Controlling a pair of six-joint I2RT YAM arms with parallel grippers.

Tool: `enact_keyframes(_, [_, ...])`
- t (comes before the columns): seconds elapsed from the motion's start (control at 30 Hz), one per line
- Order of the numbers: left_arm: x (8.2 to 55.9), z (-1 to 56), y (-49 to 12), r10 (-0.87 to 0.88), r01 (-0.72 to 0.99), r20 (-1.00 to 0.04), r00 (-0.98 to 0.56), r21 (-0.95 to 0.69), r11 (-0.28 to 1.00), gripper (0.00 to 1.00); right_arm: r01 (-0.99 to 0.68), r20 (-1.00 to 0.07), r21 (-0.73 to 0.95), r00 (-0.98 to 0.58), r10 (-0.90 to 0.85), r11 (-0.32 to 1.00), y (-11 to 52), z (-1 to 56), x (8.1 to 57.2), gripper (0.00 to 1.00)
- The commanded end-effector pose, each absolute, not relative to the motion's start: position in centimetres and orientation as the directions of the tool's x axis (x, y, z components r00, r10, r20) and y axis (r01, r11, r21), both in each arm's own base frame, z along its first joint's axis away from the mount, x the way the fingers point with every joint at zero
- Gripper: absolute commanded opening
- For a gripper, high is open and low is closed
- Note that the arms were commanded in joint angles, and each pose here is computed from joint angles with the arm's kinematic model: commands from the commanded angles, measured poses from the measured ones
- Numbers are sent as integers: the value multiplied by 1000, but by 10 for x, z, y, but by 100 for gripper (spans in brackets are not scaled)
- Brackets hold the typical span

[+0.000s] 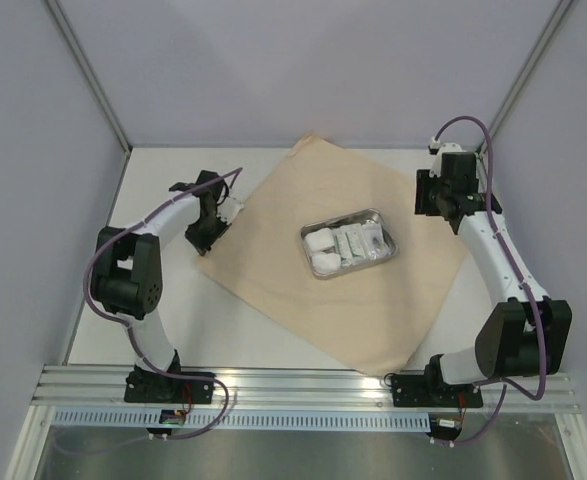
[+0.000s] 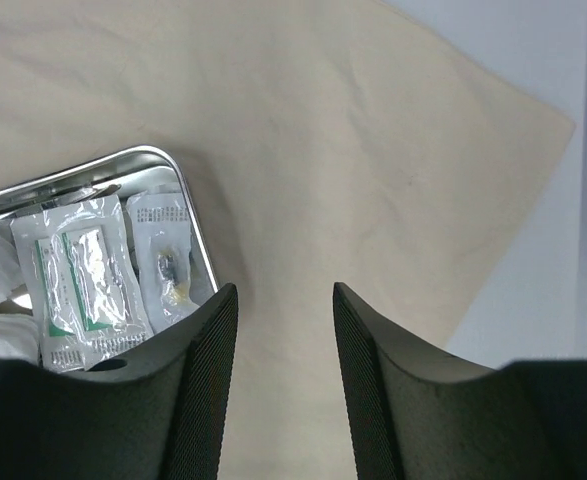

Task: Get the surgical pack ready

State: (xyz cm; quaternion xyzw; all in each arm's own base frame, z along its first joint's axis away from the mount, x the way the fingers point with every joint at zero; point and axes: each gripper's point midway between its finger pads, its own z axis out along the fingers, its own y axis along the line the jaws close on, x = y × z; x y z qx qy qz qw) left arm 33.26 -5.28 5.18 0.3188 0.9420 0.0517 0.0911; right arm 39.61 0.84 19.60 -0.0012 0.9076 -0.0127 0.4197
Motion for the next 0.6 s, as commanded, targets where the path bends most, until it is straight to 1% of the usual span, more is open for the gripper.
enact_keyframes(0.0, [348,86,-7,611,569,-105,-785,270,777,0,-29,-730,110,-680,61,994,32,187,387,45])
enact_keyframes(0.13, [366,92,33,547,501,-98,-831,295,814,0,-55,-680,234,-723,123,971,55,171,381,44])
enact_keyframes(0.17, [372,96,45,521,469,-113,-846,307,828,0,-63,-661,266,-738,135,962,62,167,378,43])
enact_keyframes(0.23, [379,94,56,513,460,-103,-852,320,828,0,-68,-634,290,-761,138,955,73,158,375,42])
enact_keyframes(0.27, [385,97,59,513,454,-115,-851,331,827,0,-60,-610,318,-777,156,946,80,151,374,42])
enact_keyframes(0.33, [392,96,58,530,467,-127,-838,334,819,0,-96,-581,369,-800,149,924,104,142,373,41])
enact_keyframes(0.43, [394,92,57,532,473,-122,-838,325,819,0,-139,-556,413,-821,129,900,140,135,374,40])
enact_keyframes(0.57, [390,86,56,523,467,-121,-844,316,826,0,-124,-514,459,-845,149,880,176,120,385,36])
